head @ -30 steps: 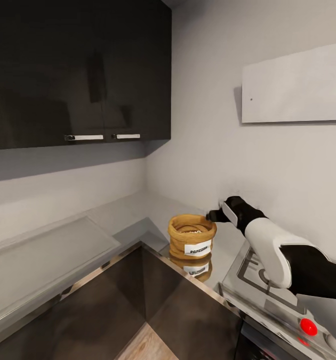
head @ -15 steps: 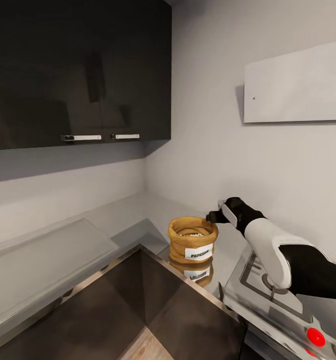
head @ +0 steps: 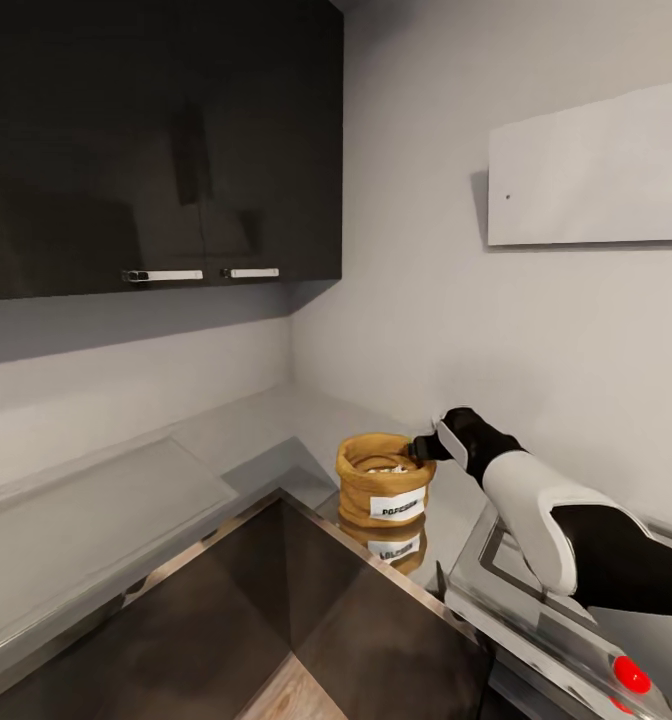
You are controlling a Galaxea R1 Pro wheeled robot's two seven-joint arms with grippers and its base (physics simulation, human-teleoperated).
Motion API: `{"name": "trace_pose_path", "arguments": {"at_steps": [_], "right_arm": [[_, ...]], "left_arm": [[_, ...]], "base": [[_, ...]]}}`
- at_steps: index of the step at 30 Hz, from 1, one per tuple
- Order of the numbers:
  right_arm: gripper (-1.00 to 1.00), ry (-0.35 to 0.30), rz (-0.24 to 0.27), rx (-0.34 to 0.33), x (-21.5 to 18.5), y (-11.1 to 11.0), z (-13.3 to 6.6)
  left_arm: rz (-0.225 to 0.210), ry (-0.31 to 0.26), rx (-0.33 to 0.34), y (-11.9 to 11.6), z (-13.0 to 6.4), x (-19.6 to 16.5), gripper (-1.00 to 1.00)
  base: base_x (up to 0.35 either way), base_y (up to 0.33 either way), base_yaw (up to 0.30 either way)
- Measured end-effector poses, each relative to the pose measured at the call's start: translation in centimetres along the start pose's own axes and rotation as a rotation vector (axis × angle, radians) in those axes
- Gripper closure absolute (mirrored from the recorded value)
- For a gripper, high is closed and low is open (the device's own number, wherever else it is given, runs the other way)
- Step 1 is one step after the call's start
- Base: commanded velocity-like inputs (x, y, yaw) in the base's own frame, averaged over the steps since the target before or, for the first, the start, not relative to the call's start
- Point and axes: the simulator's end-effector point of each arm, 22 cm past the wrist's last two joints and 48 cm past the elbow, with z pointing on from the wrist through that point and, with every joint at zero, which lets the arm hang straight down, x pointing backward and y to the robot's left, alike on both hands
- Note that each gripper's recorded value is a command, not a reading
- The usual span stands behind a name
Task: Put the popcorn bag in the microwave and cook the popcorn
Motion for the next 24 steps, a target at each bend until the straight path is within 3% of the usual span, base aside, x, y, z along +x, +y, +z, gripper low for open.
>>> {"name": "trace_pose_path", "arguments": {"at_steps": [13,14,15,24], "right_arm": [[-1.00,-0.018,0.003,-0.008,-1.7,0.0,-1.1],[-1.00,-0.005,0.002,-0.004,-3.3,-0.3,-3.0],[-1.00,-0.121,0.006,-0.002,-7.9,-0.5,-5.7],[-1.00,-0.095,0.008,0.006,-7.3,-0.9,-5.6]], "left_arm": [[-0.001,-0.004,0.003,-0.3,0.0,-0.1,-1.00],[-0.001,-0.003,0.003,-0.3,0.0,-0.1,-1.00],[-0.001,-0.004,0.003,-0.3,0.0,-0.1,-1.00],[-0.003,-0.002,0.003,-0.3,0.0,-0.1,-1.00]], "base": [[0.000,-0.004,0.000],[0.000,-0.126,0.000],[0.000,-0.202,0.000],[0.000,-0.127,0.000]]}}
